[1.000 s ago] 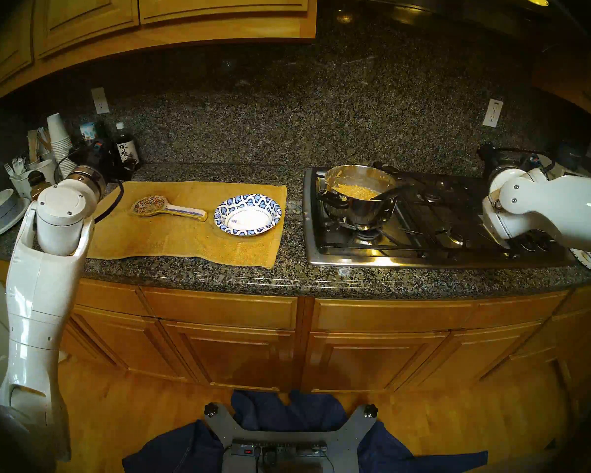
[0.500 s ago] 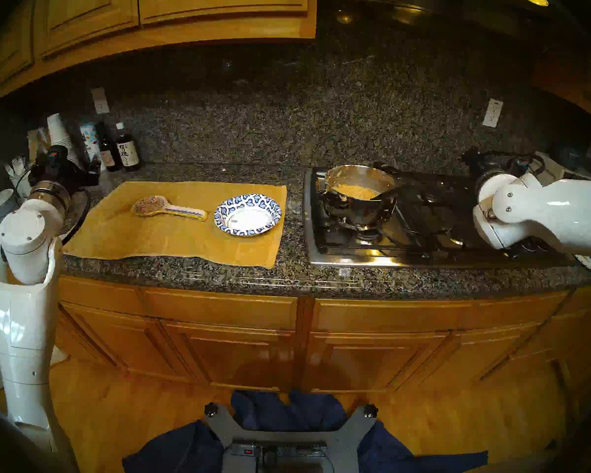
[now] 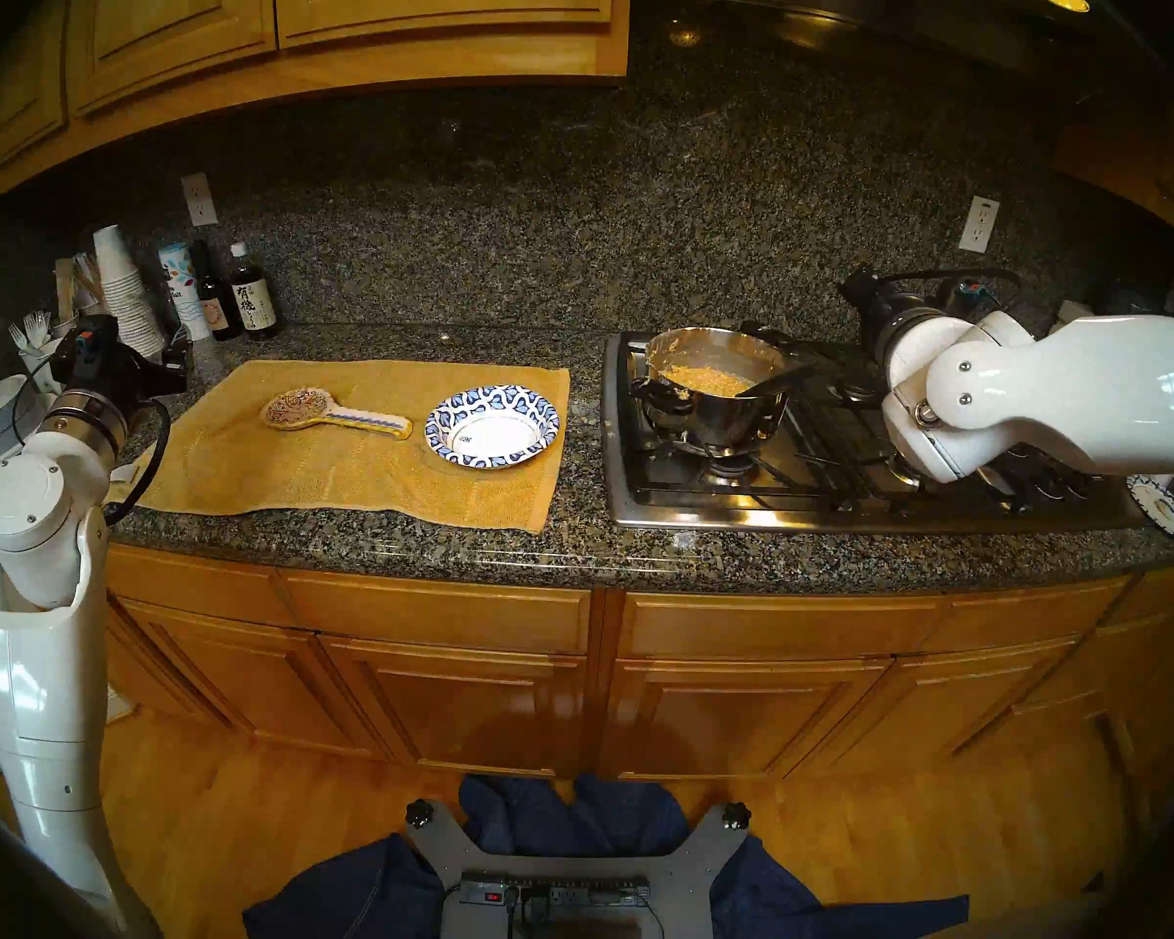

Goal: Scoop oatmeal into bowl

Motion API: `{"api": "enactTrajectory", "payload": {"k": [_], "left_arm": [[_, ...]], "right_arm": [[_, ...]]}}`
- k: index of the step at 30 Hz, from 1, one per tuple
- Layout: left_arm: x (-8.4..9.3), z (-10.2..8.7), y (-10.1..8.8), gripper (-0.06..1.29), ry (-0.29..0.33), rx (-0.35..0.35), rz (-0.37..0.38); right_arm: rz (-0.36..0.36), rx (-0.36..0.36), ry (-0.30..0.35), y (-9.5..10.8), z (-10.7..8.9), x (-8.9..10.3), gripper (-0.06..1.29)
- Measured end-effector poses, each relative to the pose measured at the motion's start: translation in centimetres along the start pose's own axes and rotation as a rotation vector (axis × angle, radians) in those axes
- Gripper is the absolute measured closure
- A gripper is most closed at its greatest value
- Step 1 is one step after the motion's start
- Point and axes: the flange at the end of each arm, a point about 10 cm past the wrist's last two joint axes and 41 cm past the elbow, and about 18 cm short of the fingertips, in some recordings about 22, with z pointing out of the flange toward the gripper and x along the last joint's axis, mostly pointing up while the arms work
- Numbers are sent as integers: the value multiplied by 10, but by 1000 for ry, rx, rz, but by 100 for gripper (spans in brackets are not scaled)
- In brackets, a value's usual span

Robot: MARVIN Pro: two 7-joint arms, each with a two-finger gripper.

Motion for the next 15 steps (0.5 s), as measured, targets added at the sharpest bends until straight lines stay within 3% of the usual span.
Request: {"api": "enactTrajectory", "payload": {"k": [8, 15], "left_arm": [[1, -3, -1, 0, 9, -10, -6], [2, -4, -2, 0, 13, -17, -7]], "right_arm": [[-55, 5, -94, -9, -23, -25, -1], [-58, 12, -123, -13, -39, -25, -1]]}}
